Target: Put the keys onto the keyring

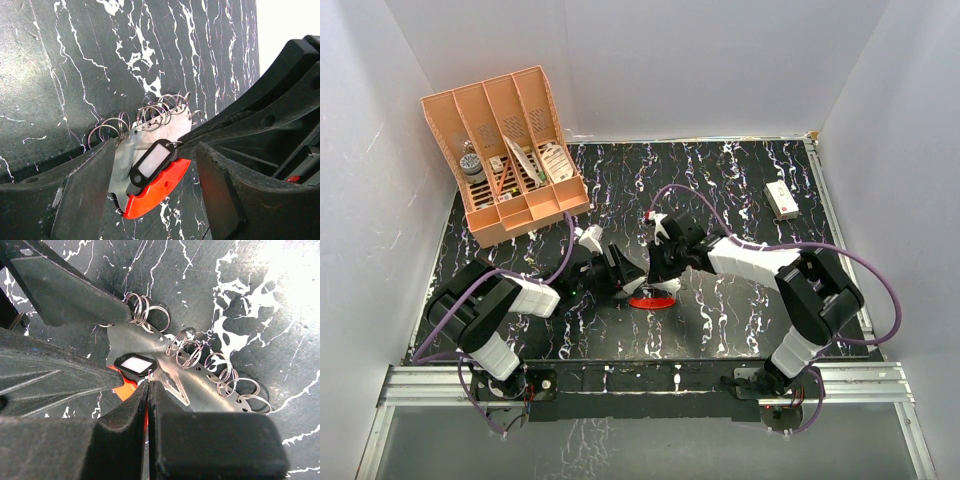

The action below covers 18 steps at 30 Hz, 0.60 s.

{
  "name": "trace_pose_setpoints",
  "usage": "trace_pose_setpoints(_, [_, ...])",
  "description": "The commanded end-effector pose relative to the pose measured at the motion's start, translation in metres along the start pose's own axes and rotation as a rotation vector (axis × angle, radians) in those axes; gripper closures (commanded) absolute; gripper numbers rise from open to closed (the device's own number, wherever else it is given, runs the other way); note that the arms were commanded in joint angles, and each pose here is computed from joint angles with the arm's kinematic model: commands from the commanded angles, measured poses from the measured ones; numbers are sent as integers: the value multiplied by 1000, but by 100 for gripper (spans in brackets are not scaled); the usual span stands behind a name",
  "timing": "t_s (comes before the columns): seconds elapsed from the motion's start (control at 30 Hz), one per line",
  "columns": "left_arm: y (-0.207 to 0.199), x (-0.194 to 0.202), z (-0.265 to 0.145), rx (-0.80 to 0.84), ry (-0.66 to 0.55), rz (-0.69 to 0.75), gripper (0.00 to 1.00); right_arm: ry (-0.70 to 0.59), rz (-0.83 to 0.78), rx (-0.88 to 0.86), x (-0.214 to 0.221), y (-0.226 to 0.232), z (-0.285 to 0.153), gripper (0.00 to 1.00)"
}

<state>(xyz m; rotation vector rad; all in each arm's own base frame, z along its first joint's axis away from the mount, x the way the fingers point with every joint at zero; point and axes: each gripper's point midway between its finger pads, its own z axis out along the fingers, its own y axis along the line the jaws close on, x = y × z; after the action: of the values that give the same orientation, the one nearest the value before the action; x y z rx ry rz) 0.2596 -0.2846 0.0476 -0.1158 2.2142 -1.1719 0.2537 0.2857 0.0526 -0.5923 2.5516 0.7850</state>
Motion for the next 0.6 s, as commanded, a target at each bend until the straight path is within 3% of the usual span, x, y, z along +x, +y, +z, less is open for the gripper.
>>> trace_pose_setpoints(0.0, [-6, -3, -3, 27, -11, 2, 36, -173, -46, -2, -44, 14, -23, 100])
trace_pose_setpoints(0.27, [-17, -23, -3, 11, -46, 101, 34, -439, -7, 223, -102, -15, -104, 100])
trace_pose_setpoints(0.57, [14, -38, 0, -201, -32, 279, 33, -497, 9, 194, -112, -30, -116, 100])
